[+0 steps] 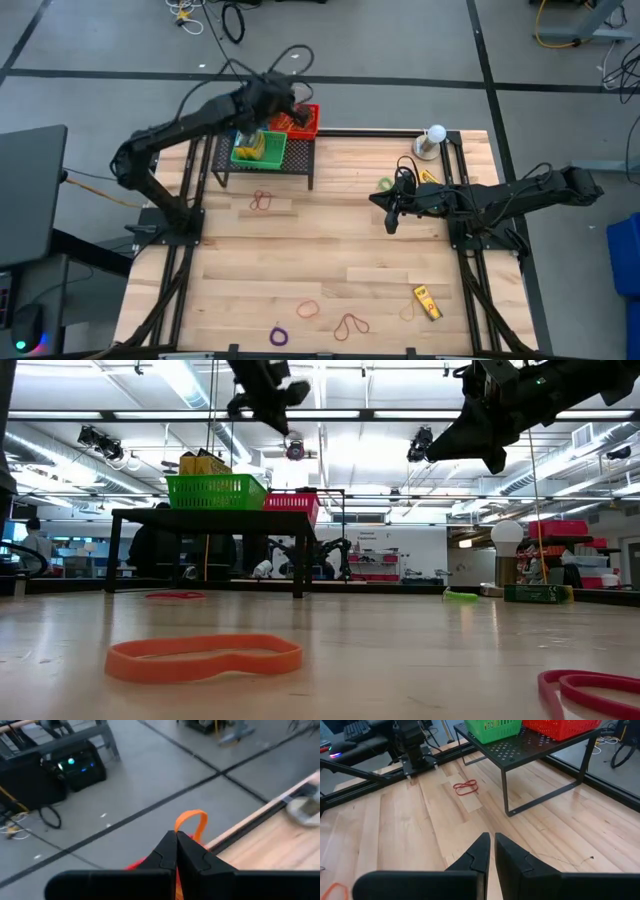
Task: Pick & Place Office Desk Supplies
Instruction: Put the orange rubber band into the red bin, then put the red rubber band into the red bin
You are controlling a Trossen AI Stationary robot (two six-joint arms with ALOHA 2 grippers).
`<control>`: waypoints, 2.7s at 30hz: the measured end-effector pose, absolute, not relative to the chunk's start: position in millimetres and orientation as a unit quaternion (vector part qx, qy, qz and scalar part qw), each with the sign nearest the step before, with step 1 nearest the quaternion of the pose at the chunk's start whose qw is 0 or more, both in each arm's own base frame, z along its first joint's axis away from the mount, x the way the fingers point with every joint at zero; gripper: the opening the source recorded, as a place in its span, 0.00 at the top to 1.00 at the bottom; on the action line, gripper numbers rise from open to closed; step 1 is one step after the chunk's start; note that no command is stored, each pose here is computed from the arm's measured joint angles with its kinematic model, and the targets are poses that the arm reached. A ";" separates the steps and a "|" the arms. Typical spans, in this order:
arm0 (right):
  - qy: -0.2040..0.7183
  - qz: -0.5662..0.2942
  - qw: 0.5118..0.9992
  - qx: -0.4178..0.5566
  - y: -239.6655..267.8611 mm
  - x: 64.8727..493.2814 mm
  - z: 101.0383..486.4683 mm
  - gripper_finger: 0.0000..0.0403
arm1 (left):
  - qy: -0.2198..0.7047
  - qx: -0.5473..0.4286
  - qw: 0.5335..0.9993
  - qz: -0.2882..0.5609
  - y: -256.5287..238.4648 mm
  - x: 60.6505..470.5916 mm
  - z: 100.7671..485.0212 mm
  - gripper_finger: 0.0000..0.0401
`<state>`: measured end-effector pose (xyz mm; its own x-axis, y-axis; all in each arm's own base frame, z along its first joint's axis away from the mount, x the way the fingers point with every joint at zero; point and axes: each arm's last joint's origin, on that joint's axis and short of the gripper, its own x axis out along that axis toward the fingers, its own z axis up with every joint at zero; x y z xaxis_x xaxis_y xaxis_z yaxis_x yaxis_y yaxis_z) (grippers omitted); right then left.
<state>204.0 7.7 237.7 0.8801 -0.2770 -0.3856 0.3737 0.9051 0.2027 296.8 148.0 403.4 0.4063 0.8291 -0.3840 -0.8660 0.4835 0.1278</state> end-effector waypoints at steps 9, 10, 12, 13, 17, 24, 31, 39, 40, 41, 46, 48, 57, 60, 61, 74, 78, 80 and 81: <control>0.177 -0.169 0.960 0.136 7.7 204.0 237.6 0.91 | 0.319 -0.062 0.811 0.486 206.8 296.0 356.8 0.99; 0.177 -0.169 0.960 0.136 7.6 204.0 237.6 0.91 | 0.331 -0.066 0.809 0.481 210.1 297.9 350.6 0.99; 0.177 -0.169 0.960 0.136 7.7 204.0 237.7 0.91 | 0.352 -0.073 0.803 0.476 215.0 302.6 338.3 0.98; 0.177 -0.169 0.960 0.137 7.7 204.0 237.6 0.91 | 0.361 -0.076 0.799 0.474 216.3 304.6 333.3 0.97; 0.177 -0.169 0.960 0.136 7.7 204.0 237.7 0.91 | 0.369 -0.081 0.804 0.459 216.3 309.1 327.6 0.88; 0.177 -0.169 0.960 0.137 7.7 204.0 237.6 0.91 | 0.356 -0.083 0.819 0.443 207.9 306.3 338.4 0.71; 0.177 -0.169 0.960 0.136 7.7 204.0 237.7 0.92 | 0.302 -0.104 0.852 0.416 185.2 287.0 375.1 0.67; 0.177 -0.169 0.960 0.136 7.7 204.0 237.7 0.91 | 0.227 -0.053 0.930 0.284 105.4 283.4 415.6 0.78; 0.176 -0.170 0.960 0.135 7.6 204.0 237.8 0.92 | 0.211 -0.042 0.942 0.259 93.1 285.5 415.2 0.81; 0.175 -0.174 0.960 0.128 7.3 204.0 237.9 0.91 | 0.197 -0.033 0.952 0.234 81.4 287.8 411.9 0.84; 0.171 -0.201 0.958 0.115 5.2 203.4 237.9 0.91 | 0.110 -0.040 0.982 0.147 38.7 295.9 371.2 0.98; 0.171 -0.201 0.958 0.115 5.3 203.4 237.9 0.91 | 0.080 -0.057 0.988 0.119 26.3 296.5 349.6 0.98; 0.155 -0.198 0.960 0.120 5.4 204.7 240.9 0.91 | 0.026 -0.095 0.992 0.084 -11.5 284.2 271.8 0.98; 0.133 -0.196 0.963 0.129 5.5 206.2 244.9 0.91 | 0.008 -0.098 0.992 0.078 -15.2 277.6 257.5 0.98; 0.124 -0.196 0.964 0.131 5.4 206.7 246.4 0.91 | 0.001 -0.099 0.993 0.068 -15.8 275.6 254.3 0.98; 0.151 -0.058 0.954 0.251 41.8 229.4 242.6 0.97 | 0.024 -0.092 0.994 0.052 -16.1 268.2 234.9 0.98; 0.231 -0.045 0.944 0.231 87.0 239.6 236.2 0.98 | 0.031 -0.079 0.996 0.032 -22.5 267.8 234.0 0.98; 0.280 -0.049 0.932 0.226 108.6 244.2 228.6 0.96 | 0.033 -0.079 0.996 0.030 -25.1 267.7 233.4 0.98; 0.300 -0.049 0.926 0.225 118.7 247.6 225.1 0.95 | 0.033 -0.079 0.996 0.032 -25.8 267.8 233.3 0.98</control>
<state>247.6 118.7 225.1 0.8150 0.0447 -0.5778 0.2250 0.8944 0.3865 267.8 -25.8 233.3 0.9958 0.0594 -0.0702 -0.0697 0.9855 -0.1547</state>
